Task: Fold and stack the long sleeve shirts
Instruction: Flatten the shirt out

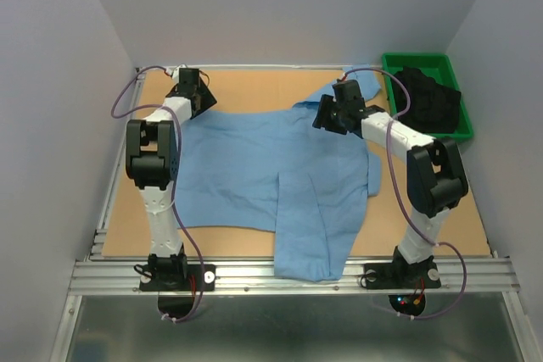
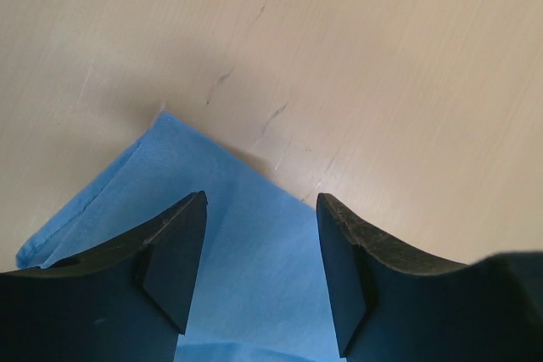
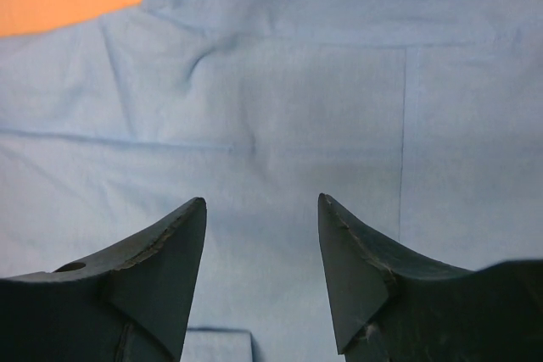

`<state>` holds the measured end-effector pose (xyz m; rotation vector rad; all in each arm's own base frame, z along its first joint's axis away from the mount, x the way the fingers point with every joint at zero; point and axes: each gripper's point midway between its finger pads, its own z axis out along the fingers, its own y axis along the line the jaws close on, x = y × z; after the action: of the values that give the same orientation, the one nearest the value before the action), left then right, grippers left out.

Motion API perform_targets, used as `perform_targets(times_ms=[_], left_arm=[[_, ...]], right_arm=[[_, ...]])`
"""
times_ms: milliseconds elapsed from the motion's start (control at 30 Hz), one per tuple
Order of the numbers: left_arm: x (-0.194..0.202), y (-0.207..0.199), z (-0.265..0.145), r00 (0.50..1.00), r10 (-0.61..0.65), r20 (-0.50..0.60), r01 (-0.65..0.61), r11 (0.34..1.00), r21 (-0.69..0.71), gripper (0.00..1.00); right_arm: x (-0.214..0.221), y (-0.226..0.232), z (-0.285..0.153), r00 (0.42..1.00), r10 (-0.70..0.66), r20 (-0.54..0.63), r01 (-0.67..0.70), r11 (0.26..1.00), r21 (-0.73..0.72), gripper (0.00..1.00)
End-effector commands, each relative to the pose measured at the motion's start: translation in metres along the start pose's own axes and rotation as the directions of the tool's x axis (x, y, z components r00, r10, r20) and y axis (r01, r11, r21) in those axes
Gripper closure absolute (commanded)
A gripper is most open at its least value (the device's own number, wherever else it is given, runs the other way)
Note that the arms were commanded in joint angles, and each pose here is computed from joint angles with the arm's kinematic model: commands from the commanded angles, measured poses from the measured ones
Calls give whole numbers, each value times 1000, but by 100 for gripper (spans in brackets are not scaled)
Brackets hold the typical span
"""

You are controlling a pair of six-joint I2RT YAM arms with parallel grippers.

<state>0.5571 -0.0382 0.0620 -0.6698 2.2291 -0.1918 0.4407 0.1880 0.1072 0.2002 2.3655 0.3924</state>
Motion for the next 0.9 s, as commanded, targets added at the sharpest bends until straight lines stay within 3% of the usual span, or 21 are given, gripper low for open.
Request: perform_targets(times_ms=[0,300,433,667,867], left_arm=[[-17,-12,4,999,-28,34,27,999,33,35],[-4,-4,14,999,-32,7,32,999,8,35],[-2,14,20,997,-83,4,83,996,-38,35],[-12,53,26,990,-141,27,143,984,-110,37],[-23,64,29,988,-148,48,153,980,-126,37]], right_arm=[[-34,4,21,996,66,58,-65,997,-32,40],[-27,-11,68,991,133,29,-132,991,-31,42],[-15,-39,84,980,197,19,-198,980,23,42],[11,-89,95,957,291,-9,-288,951,112,42],[12,-98,96,959,283,-12,-279,952,124,42]])
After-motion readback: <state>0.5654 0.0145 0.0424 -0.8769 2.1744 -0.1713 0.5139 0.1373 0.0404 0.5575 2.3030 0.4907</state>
